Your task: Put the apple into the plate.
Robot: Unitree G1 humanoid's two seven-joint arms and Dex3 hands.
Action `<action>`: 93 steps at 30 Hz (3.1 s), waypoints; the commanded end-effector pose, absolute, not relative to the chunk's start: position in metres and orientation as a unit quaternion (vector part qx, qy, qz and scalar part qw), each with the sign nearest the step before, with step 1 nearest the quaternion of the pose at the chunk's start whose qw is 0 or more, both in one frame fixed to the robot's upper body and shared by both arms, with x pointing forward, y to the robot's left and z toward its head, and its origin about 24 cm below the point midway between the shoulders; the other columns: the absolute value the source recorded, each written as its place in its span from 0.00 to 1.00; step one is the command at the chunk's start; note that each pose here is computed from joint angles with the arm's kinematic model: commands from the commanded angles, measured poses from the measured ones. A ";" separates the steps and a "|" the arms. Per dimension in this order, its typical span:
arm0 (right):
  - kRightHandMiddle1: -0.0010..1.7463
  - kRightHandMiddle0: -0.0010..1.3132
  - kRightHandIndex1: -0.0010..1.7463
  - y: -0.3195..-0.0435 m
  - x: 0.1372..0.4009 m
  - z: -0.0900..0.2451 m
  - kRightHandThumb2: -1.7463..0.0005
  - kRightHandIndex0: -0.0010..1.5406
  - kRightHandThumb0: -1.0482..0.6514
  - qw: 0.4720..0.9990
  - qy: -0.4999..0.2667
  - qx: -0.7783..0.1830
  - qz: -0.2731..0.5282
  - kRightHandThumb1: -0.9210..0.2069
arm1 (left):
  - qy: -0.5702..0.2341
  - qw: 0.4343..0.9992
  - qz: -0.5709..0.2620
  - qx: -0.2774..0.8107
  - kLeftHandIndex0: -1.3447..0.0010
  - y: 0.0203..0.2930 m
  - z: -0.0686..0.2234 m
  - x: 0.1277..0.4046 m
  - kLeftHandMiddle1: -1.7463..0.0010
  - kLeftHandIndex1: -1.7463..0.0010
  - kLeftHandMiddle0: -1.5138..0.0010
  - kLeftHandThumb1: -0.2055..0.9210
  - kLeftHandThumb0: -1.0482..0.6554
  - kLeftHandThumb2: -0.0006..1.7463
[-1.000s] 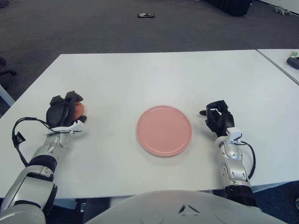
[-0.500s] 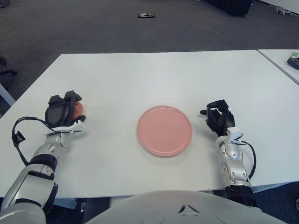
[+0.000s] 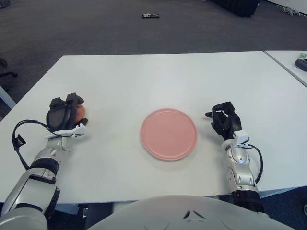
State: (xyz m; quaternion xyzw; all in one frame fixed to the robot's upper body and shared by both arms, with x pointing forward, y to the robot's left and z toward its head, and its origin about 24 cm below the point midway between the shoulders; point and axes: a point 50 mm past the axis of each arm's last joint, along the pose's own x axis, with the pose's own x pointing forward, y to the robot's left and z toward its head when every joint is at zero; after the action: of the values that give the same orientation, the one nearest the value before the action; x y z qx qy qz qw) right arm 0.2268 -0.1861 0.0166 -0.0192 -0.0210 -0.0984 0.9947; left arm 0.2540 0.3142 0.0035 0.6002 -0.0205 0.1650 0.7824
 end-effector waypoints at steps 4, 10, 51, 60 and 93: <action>1.00 0.17 0.68 -0.190 0.228 0.016 0.65 0.33 0.41 0.994 -0.017 -0.029 -0.102 0.05 | -0.013 0.798 0.162 0.580 0.48 0.314 0.001 0.251 0.00 0.00 0.14 0.36 0.31 0.84; 1.00 0.18 0.69 -0.192 0.229 0.013 0.63 0.32 0.41 0.994 -0.006 -0.019 -0.110 0.07 | -0.018 0.815 0.169 0.555 0.48 0.312 0.005 0.253 0.00 0.00 0.13 0.36 0.31 0.83; 1.00 0.23 0.71 -0.196 0.231 0.009 0.54 0.33 0.40 0.995 -0.012 -0.011 -0.101 0.17 | -0.200 0.885 0.081 0.412 0.55 0.242 0.090 0.286 0.00 0.00 0.16 0.46 0.34 0.75; 1.00 0.22 0.71 -0.196 0.230 0.009 0.56 0.32 0.40 0.994 -0.010 -0.010 -0.107 0.15 | -0.235 0.884 0.016 0.405 0.54 0.213 0.101 0.299 0.00 0.00 0.15 0.44 0.34 0.77; 1.00 0.22 0.72 -0.195 0.229 0.010 0.57 0.32 0.40 0.993 -0.005 -0.005 -0.115 0.14 | -0.278 0.825 -0.319 0.374 0.51 0.113 0.096 0.303 0.00 0.00 0.17 0.40 0.32 0.80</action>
State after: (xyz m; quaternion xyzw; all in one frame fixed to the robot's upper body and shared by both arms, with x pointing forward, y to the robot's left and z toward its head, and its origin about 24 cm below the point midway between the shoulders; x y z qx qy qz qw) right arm 0.2271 -0.1943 0.0061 -0.0072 -0.0010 -0.1104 0.9939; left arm 0.2994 0.1193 0.0876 0.3800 -0.2576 -0.3020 0.8355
